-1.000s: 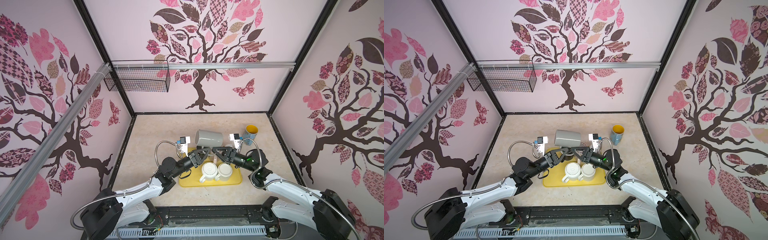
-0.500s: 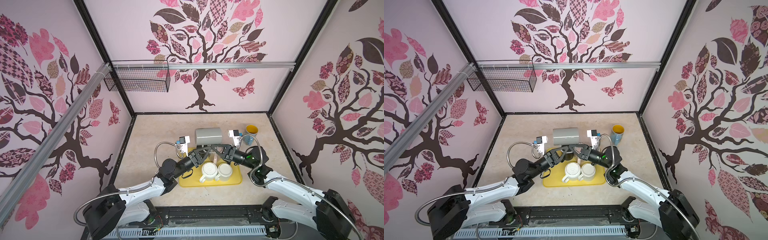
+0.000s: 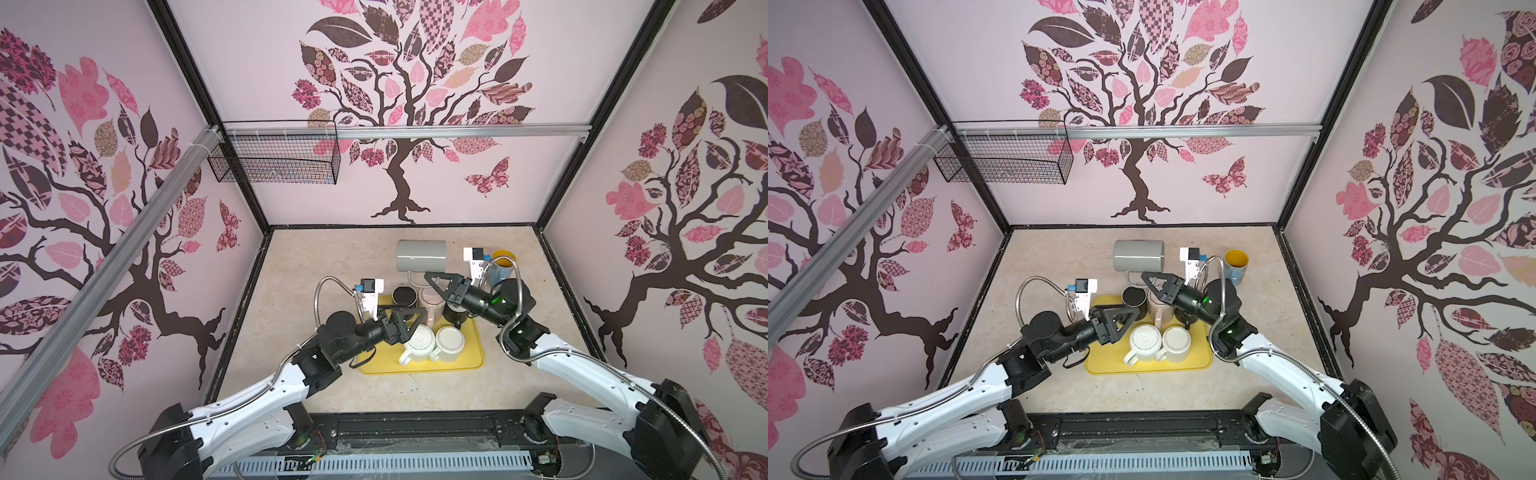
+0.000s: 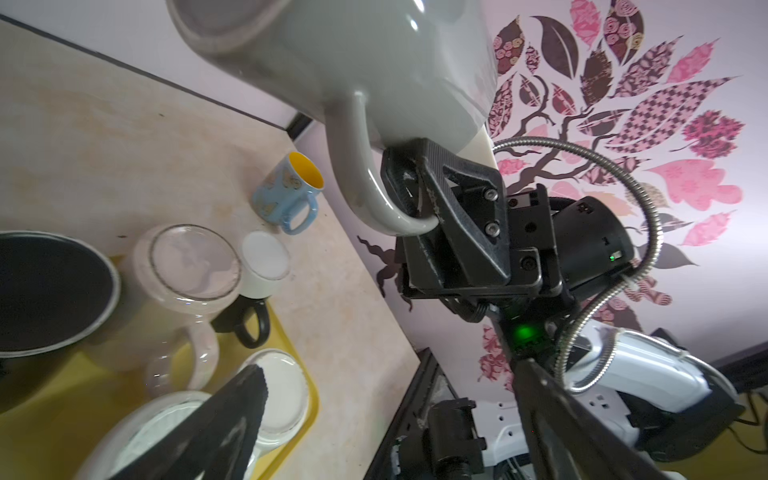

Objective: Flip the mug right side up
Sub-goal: 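Open the left gripper while the right gripper carries the grey mug toward the blue mug, then lower the grey mug opening-up beside the blue mug with the right gripper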

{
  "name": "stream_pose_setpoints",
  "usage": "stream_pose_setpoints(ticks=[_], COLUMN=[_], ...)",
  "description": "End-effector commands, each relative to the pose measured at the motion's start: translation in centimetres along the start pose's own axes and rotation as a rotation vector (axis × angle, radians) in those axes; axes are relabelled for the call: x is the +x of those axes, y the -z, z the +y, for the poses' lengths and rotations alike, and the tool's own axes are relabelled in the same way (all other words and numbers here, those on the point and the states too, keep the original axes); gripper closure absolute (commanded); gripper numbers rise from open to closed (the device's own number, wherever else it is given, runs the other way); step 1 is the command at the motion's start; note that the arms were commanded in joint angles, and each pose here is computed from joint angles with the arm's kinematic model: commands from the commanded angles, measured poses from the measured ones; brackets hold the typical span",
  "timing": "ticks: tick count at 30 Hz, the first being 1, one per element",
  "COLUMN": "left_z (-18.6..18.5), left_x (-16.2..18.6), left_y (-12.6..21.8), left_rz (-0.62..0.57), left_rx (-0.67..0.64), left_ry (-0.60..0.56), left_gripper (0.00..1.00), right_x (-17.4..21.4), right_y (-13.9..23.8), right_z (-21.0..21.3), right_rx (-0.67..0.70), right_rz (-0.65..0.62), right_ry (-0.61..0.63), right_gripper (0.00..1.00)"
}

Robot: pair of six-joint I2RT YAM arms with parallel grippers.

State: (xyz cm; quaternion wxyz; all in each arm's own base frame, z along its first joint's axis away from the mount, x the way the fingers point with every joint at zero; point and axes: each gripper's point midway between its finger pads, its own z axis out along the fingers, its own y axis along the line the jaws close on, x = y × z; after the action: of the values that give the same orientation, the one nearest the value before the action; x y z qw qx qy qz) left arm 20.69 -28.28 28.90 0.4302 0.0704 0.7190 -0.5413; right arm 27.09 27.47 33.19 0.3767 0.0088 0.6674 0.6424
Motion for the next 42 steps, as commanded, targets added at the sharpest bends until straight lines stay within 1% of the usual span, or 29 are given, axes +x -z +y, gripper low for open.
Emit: stream_pose_setpoints(ticks=[1, 4, 6, 8, 10, 12, 15, 19, 23, 26, 28, 34, 42], left_z=[3.1, 4.2, 4.7, 4.0, 3.7, 4.0, 4.5, 3.8, 3.8, 4.1, 4.4, 4.9, 5.6], left_x=[-0.9, -1.7, -1.4, -1.0, -0.8, -0.5, -0.3, -0.5, -0.7, -0.5, -0.4, -0.1, -0.1], left_y=[2.3, 3.7, 4.3, 4.6, 4.9, 5.1, 5.5, 5.6, 6.0, 6.1, 6.2, 6.1, 6.0], left_rz=[0.034, 0.074, 0.124, 0.139, 0.134, 0.138, 0.142, 0.144, 0.135, 0.142, 0.142, 0.146, 0.145], left_rx=[-0.228, -0.314, -0.342, -0.294, -0.265, -0.274, -0.298, -0.272, -0.283, -0.298, -0.306, -0.316, -0.346], left_ry=[-0.151, -0.154, -0.143, -0.159, -0.157, -0.161, -0.169, -0.17, -0.172, -0.174, -0.17, -0.166, -0.182], left_gripper=[0.04, 0.03, 0.04, 0.04, 0.03, 0.04, 0.04, 0.05, 0.04, 0.04, 0.04, 0.04, 0.05], right_x=[-2.9, -3.6, -4.0, -5.0, -6.1, -7.4, -9.4, -12.5, -15.7, -17.2, -17.9, -18.8, -17.6], right_y=[-0.7, -1.4, -1.8, -2.0, -1.9, -1.8, -1.8, -1.1, 0.7, 2.0, 2.7, 3.7, 5.3], right_z=[3.2, 1.1, -0.1, -1.3, -2.5, -3.4, -4.7, -8.0, -11.4, -13.9, -15.4, -18.6, -23.7], right_rx=[0.033, 0.221, 0.324, 0.434, 0.534, 0.618, 0.722, 0.883, 1.024, 1.139, 1.186, 1.272, 1.415], right_rz=[-0.04, 0.011, 0.059, 0.078, 0.071, 0.062, 0.069, 0.109, 0.086, 0.1, 0.114, 0.13, 0.22], right_ry=[0.177, 0.272, 0.355, 0.421, 0.475, 0.526, 0.564, 0.576, 0.578, 0.595, 0.585, 0.579, 0.575], right_gripper=[1.0, 1.0, 1.0, 1.0, 1.0, 1.0, 1.0, 1.0, 1.0, 1.0, 1.0, 1.0, 1.0])
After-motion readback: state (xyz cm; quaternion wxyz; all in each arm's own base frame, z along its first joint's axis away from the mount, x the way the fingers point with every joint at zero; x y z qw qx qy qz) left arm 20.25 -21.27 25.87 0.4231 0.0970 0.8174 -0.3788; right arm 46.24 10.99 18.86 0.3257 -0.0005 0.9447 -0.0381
